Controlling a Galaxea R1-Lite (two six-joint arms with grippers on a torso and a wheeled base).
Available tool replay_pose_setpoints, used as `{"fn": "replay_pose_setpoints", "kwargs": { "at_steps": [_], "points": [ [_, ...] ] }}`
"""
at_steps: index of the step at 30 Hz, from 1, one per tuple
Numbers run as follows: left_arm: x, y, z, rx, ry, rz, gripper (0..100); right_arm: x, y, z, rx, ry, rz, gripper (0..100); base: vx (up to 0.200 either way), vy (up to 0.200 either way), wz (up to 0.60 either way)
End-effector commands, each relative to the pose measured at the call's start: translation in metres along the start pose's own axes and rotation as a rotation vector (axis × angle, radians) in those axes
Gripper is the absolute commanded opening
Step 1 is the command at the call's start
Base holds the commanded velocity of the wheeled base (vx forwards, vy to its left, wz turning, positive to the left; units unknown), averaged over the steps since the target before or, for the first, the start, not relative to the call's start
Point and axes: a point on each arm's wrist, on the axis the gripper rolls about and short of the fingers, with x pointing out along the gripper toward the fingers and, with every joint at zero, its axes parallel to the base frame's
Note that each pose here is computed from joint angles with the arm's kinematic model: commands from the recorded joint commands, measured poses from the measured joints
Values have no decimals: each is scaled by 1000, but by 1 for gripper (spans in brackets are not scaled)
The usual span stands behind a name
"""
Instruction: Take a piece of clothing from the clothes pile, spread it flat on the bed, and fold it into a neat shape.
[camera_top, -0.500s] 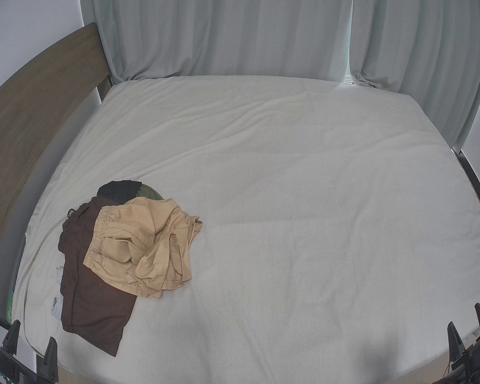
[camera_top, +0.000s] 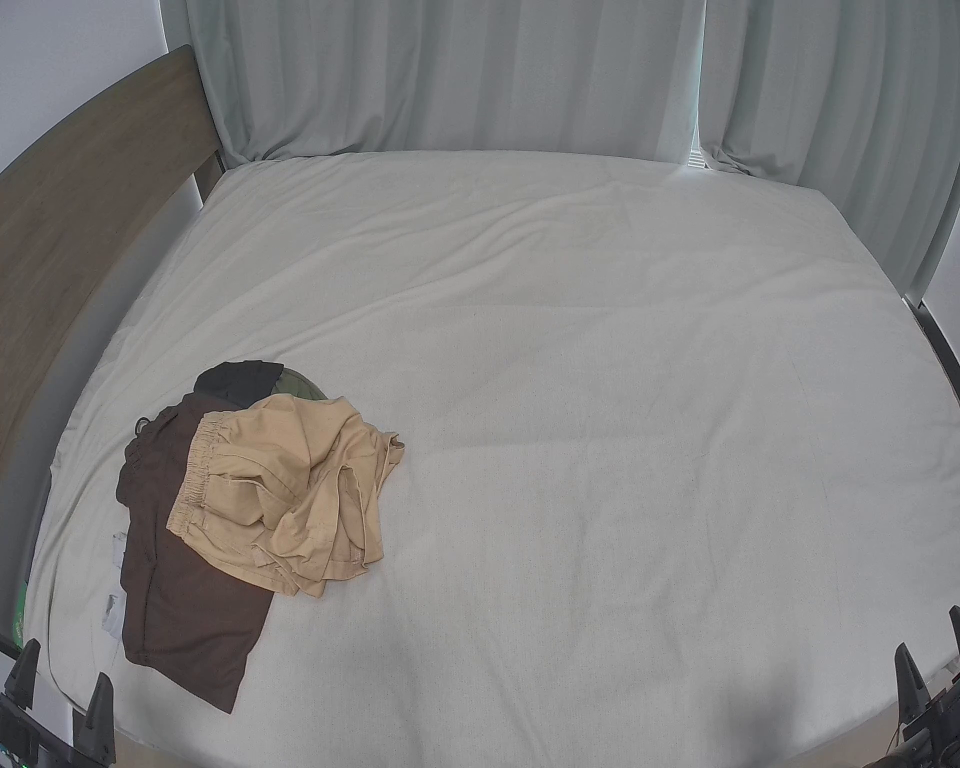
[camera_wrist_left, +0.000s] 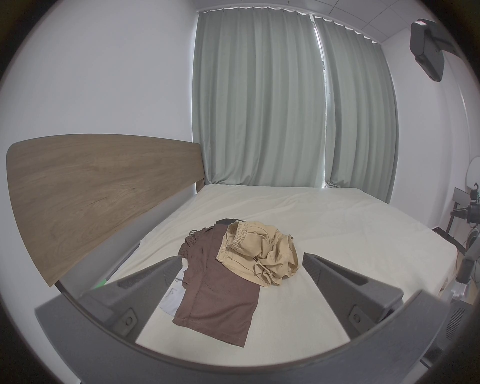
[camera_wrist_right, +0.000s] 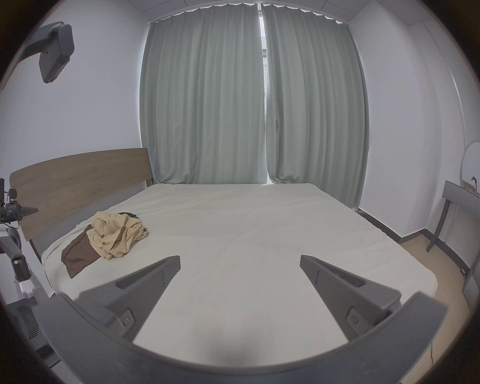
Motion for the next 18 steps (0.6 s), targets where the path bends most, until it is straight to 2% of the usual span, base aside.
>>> {"fn": "replay_pose_setpoints", "kwargs": {
  "at_steps": [1, 8, 9, 12, 13, 18],
  "points": [
    [0, 0, -5, 1, 0, 0, 100, 0, 0, -5, 0, 0, 1, 100, 0, 0, 0],
    [0, 0, -5, 2, -3, -3, 100, 0, 0, -5, 0, 0, 1, 100, 0, 0, 0],
    [0, 0, -2, -5, -24, -4, 100, 0, 0, -5, 0, 0, 1, 100, 0, 0, 0],
    [-8, 0, 35, -24, -176, -9, 100, 0, 0, -5, 2, 0, 1, 100, 0, 0, 0],
    [-10, 0, 43, -30, -189, -10, 100, 0, 0, -5, 0, 0, 2, 100, 0, 0, 0],
    [-7, 0, 42, -40, -158, -42, 100, 0, 0, -5, 3, 0, 2, 100, 0, 0, 0]
  ]
}}
